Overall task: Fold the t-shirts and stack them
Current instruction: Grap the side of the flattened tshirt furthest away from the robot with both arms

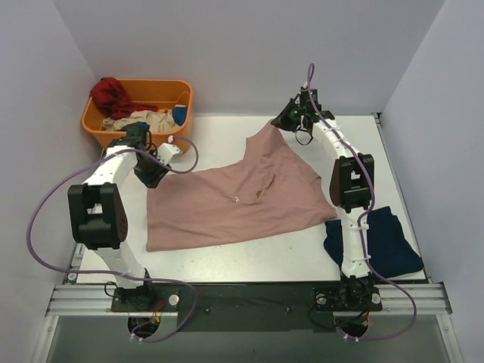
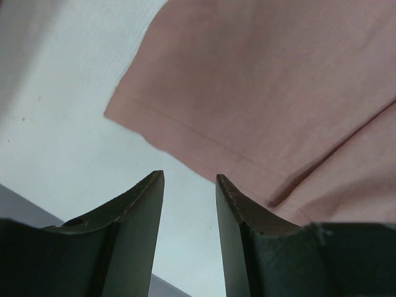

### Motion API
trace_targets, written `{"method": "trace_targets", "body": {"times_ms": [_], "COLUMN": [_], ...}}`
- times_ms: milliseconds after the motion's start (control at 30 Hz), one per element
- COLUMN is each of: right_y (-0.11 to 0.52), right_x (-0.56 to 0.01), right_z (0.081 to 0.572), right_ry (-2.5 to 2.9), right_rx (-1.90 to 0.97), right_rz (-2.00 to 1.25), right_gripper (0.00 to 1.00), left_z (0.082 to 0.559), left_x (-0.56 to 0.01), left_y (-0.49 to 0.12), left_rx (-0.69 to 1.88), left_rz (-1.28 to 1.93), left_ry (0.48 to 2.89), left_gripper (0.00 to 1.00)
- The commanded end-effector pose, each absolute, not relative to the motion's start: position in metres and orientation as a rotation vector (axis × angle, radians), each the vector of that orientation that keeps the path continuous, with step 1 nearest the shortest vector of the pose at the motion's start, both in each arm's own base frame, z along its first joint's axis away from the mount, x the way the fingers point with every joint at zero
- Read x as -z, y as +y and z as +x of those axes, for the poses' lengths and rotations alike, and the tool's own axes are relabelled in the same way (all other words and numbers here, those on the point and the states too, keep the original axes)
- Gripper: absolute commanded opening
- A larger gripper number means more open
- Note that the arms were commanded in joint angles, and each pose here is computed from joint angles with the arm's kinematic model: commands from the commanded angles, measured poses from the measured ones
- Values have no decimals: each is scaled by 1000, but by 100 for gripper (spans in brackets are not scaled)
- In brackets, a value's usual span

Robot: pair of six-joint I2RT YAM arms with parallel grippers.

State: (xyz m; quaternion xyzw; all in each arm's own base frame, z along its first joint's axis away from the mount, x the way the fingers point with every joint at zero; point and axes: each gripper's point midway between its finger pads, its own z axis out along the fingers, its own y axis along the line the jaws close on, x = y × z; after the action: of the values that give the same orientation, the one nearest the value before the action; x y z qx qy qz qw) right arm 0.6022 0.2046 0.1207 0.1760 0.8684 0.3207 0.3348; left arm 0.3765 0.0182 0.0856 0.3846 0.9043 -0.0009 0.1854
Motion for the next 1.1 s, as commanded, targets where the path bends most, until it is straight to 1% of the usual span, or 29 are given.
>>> {"method": "trace_targets", "body": {"times_ms": [0, 100, 167, 333, 467, 500, 533, 733, 833, 900, 933, 967, 1000, 1033, 1067], "right_y": [211, 209, 207, 210, 214, 213, 215, 216, 213, 212, 211, 211, 210, 209, 209], "right_x": [-173, -174, -174, -176, -181, -181, -184, -187, -187, -187, -187, -189, -190, -190, -192], "right_z": [594, 590, 587, 581, 579, 578, 577, 574, 572, 572, 572, 571, 571, 571, 571], "right_ry": [2194, 2198, 2203, 2211, 2207, 2210, 2208, 2210, 2218, 2217, 2217, 2215, 2213, 2213, 2210], "right_rx": [-858, -847, -840, -844, -850, -845, -843, -842, -831, -827, -825, -826, -827, -829, -830], "right_rz": [344, 329, 327, 309, 284, 277, 268, 249, 244, 248, 247, 247, 247, 250, 249], "right_gripper": [0, 0, 0, 0, 0, 0, 0, 0, 0, 0, 0, 0, 0, 0, 0], "left_z": [400, 425, 435, 455, 455, 453, 451, 448, 443, 435, 431, 425, 422, 414, 413], "left_x": [-75, -67, -64, -63, -55, -49, -44, -18, -6, 3, 6, 8, 7, 8, 2], "left_y": [8, 16, 20, 18, 13, 28, 29, 25, 28, 28, 28, 26, 26, 24, 24], "left_rx": [-110, -155, -165, -176, -102, -93, -82, 30, 32, 54, 70, 90, 100, 125, 118], "left_rz": [1331, 1269, 1245, 1210, 1152, 1109, 1104, 1032, 1073, 1102, 1104, 1118, 1127, 1152, 1157], "left_ry": [2463, 2481, 2502, 2464, 2511, 2541, 2558, 2640, 2663, 2693, 2707, 2713, 2714, 2717, 2702], "left_gripper": [50, 52, 54, 57, 57, 57, 57, 57, 56, 52, 40, 34, 23, 17, 5]}}
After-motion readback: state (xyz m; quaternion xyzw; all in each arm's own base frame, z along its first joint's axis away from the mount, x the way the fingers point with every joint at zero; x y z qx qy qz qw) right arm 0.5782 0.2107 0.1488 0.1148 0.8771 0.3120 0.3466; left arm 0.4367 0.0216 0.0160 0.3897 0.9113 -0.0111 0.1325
